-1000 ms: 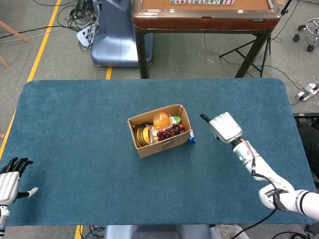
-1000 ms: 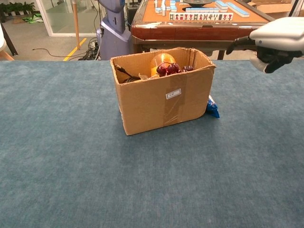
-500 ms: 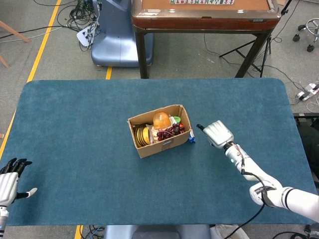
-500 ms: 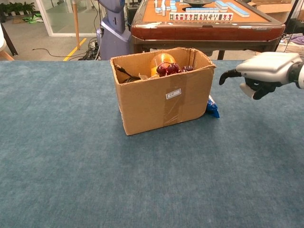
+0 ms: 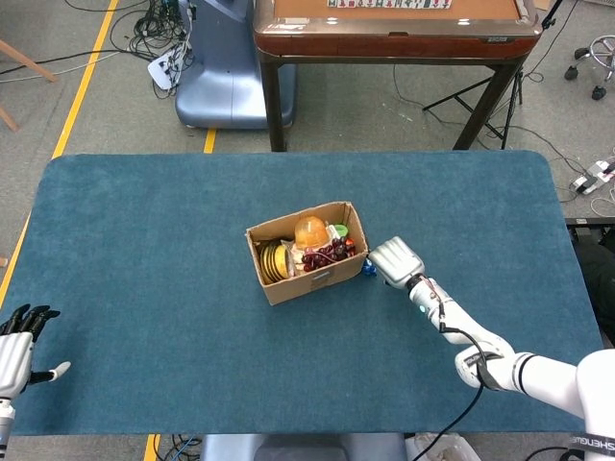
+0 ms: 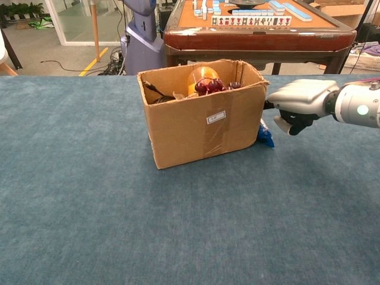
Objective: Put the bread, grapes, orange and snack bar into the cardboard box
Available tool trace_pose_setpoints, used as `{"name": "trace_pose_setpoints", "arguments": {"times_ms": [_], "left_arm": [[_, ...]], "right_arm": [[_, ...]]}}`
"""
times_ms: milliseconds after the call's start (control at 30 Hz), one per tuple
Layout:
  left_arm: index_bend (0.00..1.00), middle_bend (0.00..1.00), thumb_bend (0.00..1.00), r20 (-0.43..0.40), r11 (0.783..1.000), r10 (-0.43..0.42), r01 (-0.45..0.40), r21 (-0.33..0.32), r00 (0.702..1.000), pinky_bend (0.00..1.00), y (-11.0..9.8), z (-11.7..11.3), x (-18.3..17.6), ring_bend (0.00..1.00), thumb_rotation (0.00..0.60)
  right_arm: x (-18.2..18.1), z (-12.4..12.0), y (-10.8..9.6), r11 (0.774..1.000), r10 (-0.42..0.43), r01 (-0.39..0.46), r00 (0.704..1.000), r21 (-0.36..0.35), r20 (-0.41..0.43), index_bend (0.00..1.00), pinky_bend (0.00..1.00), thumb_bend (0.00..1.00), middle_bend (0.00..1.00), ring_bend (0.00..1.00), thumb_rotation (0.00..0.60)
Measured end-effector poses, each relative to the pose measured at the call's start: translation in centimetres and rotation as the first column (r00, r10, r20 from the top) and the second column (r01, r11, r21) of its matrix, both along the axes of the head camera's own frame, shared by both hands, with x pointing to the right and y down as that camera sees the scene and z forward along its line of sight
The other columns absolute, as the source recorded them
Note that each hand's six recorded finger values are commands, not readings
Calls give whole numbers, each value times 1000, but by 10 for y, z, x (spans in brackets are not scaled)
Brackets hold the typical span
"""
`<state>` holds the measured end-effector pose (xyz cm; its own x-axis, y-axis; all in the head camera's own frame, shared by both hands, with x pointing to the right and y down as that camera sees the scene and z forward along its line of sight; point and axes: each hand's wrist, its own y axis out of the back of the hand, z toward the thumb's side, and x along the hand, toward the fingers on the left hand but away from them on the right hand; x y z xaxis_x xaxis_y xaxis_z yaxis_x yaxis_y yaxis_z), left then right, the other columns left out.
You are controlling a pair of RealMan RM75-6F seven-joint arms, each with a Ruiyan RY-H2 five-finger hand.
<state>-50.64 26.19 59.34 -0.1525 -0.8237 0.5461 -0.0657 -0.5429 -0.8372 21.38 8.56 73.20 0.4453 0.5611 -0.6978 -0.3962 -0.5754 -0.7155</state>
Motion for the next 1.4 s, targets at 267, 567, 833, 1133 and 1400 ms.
{"name": "trace_pose_setpoints", "arguments": {"times_ms": [267,567,833,1133,1400], "left_arm": [[244,167,0,2,1000,-5,5,-4,1000,182,0,-1,-1,76,600],[244,167,0,3,1000,6,-6,-4,1000,181,0,0,1,76,600],[244,167,0,7,1000,10,-10,-10,1000,182,1,2,1,76,600],[245,167,0,8,1000,16,-15,-26,1000,182,2,7,3,76,600],[244,167,0,9,999,17,-17,-28,1000,182,3,8,3,76,600]], "right_arm": [[1,7,2,1000,-4,3,1000,-29,-20,207,955,970,1000,1000,600],[21,9,0,999,6,-11,995,-49,-99,223,955,998,1000,1000,600],[45,-3,-5,998,33,-41,985,-46,-172,395,955,1000,1000,1000,600],[51,-33,-7,998,55,-59,983,-15,-173,472,955,1000,1000,1000,600],[45,-50,-10,998,32,-26,991,48,-128,420,955,434,1000,1000,600]]}}
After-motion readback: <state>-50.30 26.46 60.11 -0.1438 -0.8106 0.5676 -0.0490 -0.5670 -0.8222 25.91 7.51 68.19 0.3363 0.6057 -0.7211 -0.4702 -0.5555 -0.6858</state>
